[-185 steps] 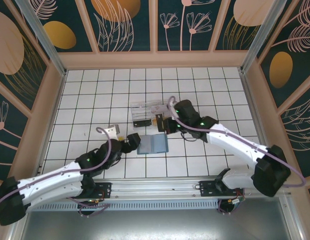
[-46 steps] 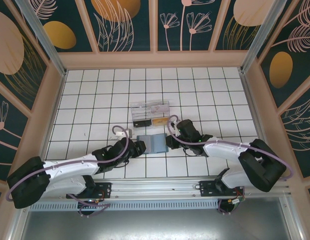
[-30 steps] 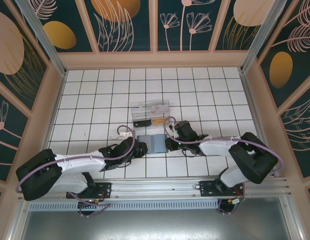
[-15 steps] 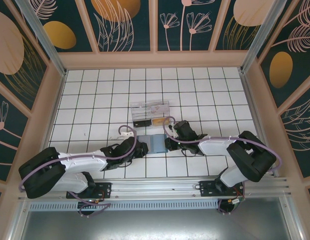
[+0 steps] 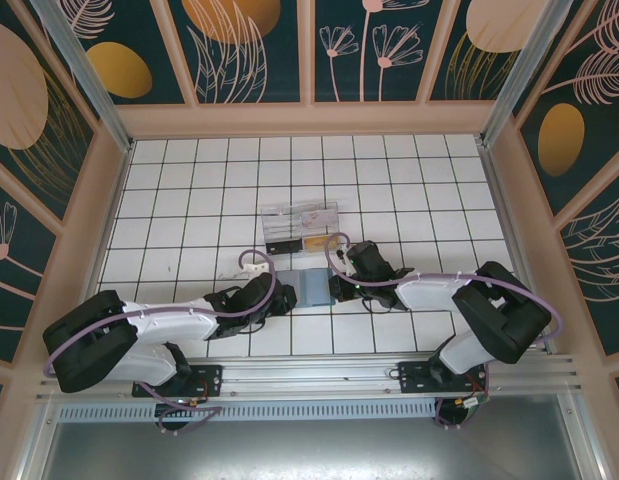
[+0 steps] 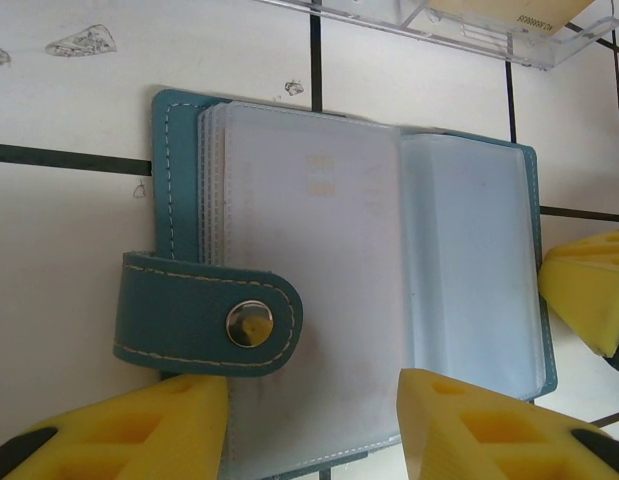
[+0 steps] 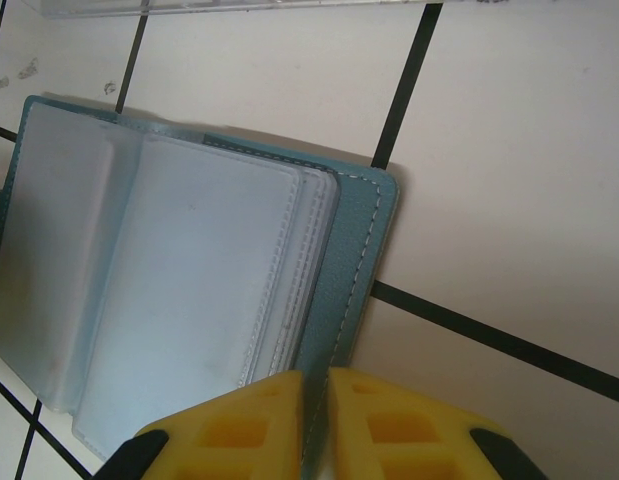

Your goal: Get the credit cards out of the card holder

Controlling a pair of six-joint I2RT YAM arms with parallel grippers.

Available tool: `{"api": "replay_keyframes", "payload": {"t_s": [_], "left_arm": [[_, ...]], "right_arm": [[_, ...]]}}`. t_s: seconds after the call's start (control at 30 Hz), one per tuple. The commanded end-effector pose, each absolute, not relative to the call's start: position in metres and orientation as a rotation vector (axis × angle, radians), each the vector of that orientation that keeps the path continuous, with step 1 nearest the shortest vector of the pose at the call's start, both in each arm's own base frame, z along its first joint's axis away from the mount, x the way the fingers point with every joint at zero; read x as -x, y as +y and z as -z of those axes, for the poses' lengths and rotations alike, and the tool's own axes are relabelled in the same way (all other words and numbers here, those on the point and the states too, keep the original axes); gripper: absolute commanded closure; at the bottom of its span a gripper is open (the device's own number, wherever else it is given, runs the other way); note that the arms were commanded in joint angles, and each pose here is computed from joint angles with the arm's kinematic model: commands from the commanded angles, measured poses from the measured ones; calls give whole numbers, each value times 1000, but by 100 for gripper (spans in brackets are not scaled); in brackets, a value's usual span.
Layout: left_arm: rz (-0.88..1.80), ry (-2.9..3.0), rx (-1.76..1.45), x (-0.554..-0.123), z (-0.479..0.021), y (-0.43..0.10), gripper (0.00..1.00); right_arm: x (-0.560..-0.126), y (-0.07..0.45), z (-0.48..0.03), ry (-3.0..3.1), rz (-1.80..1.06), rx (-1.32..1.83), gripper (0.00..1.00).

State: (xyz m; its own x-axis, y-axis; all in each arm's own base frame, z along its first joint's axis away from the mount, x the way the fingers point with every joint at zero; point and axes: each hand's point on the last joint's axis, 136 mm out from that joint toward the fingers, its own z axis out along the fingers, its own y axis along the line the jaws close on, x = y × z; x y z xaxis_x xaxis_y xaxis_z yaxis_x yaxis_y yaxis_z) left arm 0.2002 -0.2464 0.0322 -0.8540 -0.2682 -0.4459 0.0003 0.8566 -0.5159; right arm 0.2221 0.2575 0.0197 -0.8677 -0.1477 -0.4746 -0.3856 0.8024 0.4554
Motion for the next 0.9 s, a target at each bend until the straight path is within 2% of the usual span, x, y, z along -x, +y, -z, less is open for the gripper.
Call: {"api": "replay_keyframes", "payload": {"t_s": [0.0, 0.27, 0.5, 0.6, 0.73, 0.87], "left_arm": [[692, 2512, 175, -202, -34, -252, 51], [798, 2502, 138, -201, -38, -269, 51], [880, 2491, 111, -199, -42, -280, 42], [889, 2477, 107, -200, -47, -280, 32], [889, 2457, 100, -202, -54, -281, 11], [905, 2437, 76, -204, -63, -286, 8]], "right_arm": [[-224, 263, -20, 2566, -795, 414, 83], [-223, 264, -21, 2566, -799, 412, 83], [-224, 264, -20, 2568, -799, 413, 83], [-223, 264, -19, 2570, -799, 415, 83], [-223, 264, -18, 2573, -800, 414, 83], [-223, 265, -18, 2575, -801, 414, 83]]}}
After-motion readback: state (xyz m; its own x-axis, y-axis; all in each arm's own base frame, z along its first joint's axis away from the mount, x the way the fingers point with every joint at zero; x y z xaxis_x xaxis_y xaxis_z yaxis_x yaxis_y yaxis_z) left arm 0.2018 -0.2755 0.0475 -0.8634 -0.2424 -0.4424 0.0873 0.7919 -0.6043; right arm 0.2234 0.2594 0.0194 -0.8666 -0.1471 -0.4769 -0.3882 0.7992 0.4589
